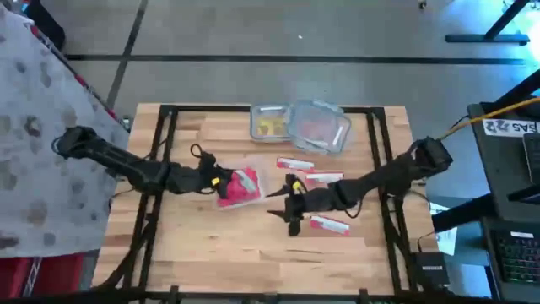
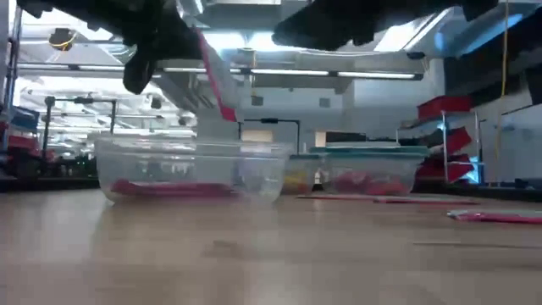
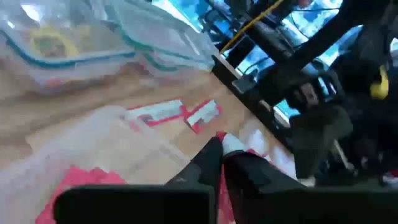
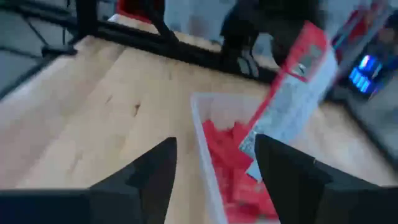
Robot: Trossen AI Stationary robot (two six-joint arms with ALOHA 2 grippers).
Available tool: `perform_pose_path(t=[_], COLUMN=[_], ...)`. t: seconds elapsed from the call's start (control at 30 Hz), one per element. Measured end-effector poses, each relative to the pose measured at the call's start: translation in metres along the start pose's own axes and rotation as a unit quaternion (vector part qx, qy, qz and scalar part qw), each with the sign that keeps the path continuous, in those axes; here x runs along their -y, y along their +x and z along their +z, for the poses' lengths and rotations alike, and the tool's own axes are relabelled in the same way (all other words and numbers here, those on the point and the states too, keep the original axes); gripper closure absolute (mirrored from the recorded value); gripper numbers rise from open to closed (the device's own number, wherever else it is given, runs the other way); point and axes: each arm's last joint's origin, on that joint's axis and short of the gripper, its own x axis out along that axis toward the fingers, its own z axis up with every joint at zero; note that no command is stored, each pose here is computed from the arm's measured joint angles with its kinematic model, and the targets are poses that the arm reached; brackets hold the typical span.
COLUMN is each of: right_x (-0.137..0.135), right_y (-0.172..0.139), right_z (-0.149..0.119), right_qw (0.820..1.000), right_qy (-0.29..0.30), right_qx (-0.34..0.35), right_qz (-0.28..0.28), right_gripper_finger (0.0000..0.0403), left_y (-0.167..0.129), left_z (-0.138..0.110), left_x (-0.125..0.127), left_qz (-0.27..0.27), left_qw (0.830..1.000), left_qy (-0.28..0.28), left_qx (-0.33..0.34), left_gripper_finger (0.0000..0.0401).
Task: Sort candy
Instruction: Put the pink strip candy into the rectangular transparent bin
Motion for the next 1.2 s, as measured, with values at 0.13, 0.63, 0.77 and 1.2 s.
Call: perform_pose_path(t=[0.13, 0.63, 0.77, 1.2], right_x=[-0.006, -0.032, -0.036, -0.013], right_y=[0.015, 0.074, 0.083, 0.088], right_z=[-0.005, -0.009, 0.005, 0.016], right_qw=[0.998, 0.981, 0.986, 0.954], right_qy=[-0.007, -0.085, -0.083, 0.006], right_qx=[0.054, -0.047, -0.023, -0.06], right_qz=[0.036, -0.167, -0.143, -0.293], right_gripper_finger=[0.0197, 0.0204, 0.0166, 0.0111], left_y=[0.0, 0.0, 0.0, -0.001], left_z=[0.0, 0.0, 0.0, -0.002], left_x=[0.0, -0.001, 0.0, 0.001], left_qz=[0.0, 0.005, 0.005, 0.004], left_qw=[1.0, 1.0, 1.0, 0.999], left_qy=[0.001, 0.015, 0.016, 0.032], left_qx=[0.0, 0.001, 0.003, 0.0], left_gripper_finger=[0.0401, 0.0401, 0.0401, 0.0401])
